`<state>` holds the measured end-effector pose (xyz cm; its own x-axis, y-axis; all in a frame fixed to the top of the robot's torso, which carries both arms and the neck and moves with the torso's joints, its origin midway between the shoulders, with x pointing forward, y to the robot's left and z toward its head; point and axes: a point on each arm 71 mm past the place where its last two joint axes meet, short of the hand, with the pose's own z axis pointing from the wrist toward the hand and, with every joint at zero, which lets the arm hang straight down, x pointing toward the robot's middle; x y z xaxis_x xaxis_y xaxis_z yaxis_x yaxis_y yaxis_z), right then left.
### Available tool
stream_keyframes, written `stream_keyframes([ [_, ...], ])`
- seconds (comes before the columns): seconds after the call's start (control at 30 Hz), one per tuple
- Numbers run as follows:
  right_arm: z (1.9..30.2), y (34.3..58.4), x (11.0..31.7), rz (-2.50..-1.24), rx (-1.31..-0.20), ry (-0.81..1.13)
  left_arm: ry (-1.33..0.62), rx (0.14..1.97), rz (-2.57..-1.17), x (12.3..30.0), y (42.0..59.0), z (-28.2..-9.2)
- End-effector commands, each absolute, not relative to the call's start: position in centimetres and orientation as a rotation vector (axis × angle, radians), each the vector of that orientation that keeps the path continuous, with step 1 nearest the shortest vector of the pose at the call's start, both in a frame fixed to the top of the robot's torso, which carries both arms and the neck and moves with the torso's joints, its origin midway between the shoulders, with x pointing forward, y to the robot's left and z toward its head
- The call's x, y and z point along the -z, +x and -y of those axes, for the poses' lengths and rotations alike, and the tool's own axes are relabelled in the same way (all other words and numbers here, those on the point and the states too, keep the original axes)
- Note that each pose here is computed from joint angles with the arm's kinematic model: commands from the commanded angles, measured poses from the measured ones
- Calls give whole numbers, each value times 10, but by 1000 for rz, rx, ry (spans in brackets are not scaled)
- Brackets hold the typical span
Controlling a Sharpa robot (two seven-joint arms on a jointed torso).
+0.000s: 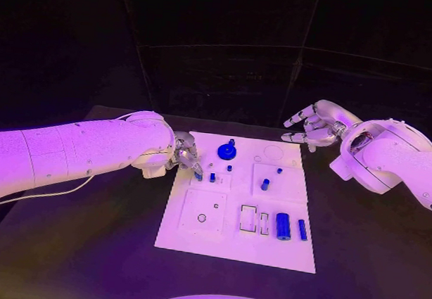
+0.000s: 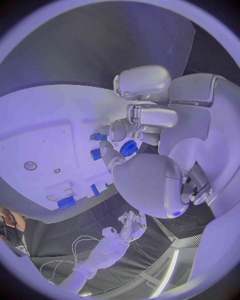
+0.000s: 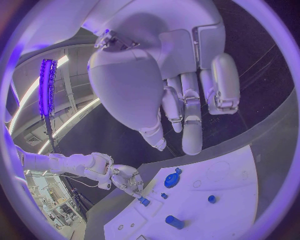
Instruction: Assemble the parts on the task board
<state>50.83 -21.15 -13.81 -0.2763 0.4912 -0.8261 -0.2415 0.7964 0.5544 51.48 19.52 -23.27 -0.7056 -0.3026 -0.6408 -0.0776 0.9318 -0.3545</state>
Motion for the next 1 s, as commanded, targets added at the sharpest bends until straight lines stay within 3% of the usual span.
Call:
stream_keyframes([
  [0.03,210,508,137,-1710,-717,185,-243,365,-2356,234,515,-195],
  [1.0,209,508,136,-1707,-720,184,-217,351,-2391,238,515,-189],
])
